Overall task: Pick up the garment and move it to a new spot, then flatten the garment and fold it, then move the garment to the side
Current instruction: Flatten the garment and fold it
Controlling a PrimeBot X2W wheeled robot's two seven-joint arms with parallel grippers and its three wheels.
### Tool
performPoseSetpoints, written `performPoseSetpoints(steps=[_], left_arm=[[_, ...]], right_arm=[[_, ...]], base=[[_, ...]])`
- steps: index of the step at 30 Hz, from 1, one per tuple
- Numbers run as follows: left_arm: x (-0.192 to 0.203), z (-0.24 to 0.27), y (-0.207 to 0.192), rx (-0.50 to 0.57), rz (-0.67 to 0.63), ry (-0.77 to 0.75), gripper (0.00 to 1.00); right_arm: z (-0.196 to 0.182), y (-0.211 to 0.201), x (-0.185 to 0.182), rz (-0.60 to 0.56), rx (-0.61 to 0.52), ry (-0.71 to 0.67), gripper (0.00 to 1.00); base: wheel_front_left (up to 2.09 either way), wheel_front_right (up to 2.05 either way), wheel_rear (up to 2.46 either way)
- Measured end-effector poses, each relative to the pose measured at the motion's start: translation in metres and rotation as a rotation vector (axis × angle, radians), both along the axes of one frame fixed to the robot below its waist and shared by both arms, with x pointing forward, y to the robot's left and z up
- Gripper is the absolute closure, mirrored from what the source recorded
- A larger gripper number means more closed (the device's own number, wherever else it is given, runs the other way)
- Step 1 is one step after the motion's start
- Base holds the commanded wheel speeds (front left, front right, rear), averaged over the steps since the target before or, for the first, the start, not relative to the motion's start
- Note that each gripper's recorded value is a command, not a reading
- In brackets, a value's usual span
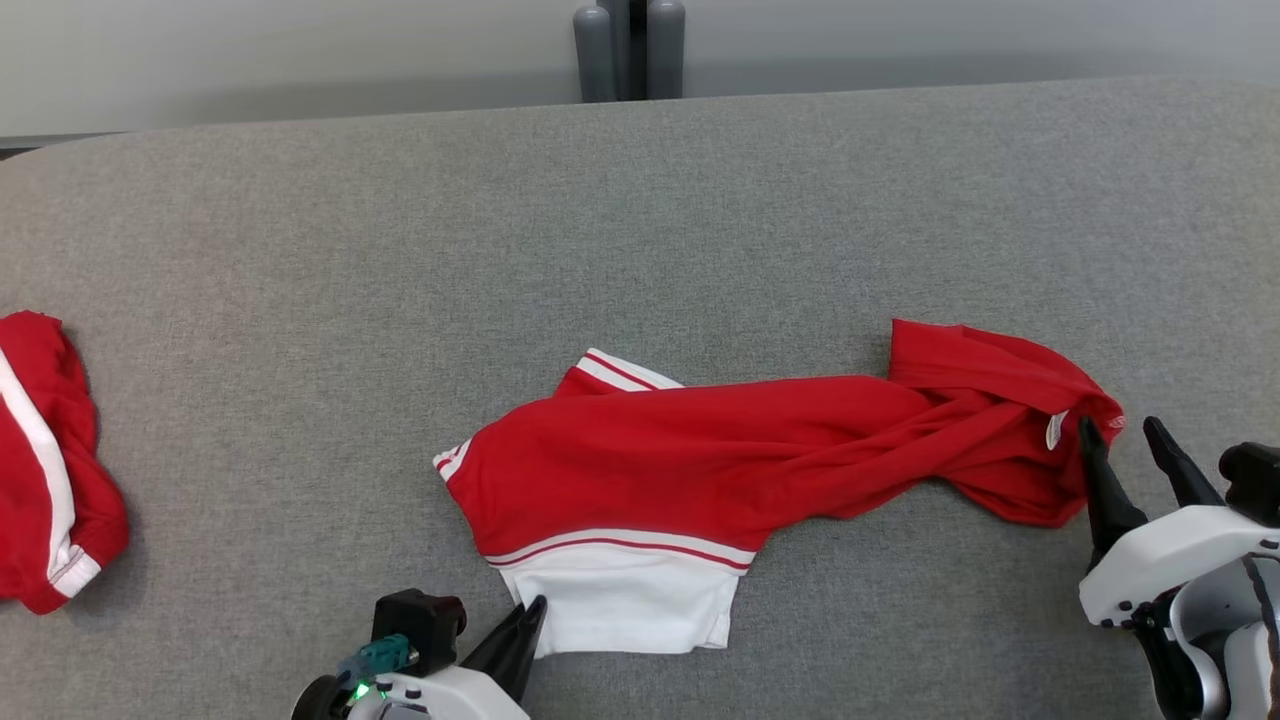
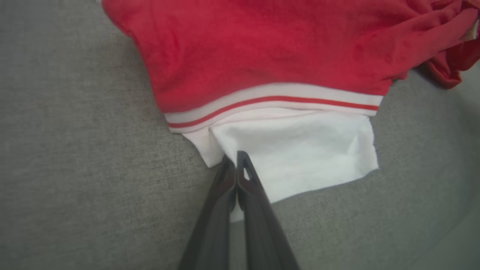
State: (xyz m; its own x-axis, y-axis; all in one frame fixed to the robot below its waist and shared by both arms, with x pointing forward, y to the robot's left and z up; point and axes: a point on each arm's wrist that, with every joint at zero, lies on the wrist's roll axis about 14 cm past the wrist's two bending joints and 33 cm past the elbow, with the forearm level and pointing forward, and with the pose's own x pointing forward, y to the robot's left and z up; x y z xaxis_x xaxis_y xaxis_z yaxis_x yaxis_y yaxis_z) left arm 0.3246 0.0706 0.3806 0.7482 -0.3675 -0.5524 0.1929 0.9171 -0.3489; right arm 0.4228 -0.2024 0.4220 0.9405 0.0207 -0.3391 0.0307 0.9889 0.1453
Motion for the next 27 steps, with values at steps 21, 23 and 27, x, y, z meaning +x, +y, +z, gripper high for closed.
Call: performPoseSetpoints(steps=[21,23,27], left_arm=[[0.109,0.167,0.061,0.022,0.191,-0.687,1.0],[0.115,0.198,0.066,0.029,0.2,-0.781,1.0],[0.117,0.256,0.069,0.029,0.197,-0.949,1.0]], right_arm=[[0.105,0.004,0.017,-0.026,0.607,-0.257,1.0],[0.127,0.002,0.018,-0.018,0.689,-0.311,1.0],[0.172,-0.002,0.02,0.019,0.833,-0.428,1.0]], base=[[0.0,0.0,0.0],[0.0,0.0,0.0],[0.0,0.0,0.0]])
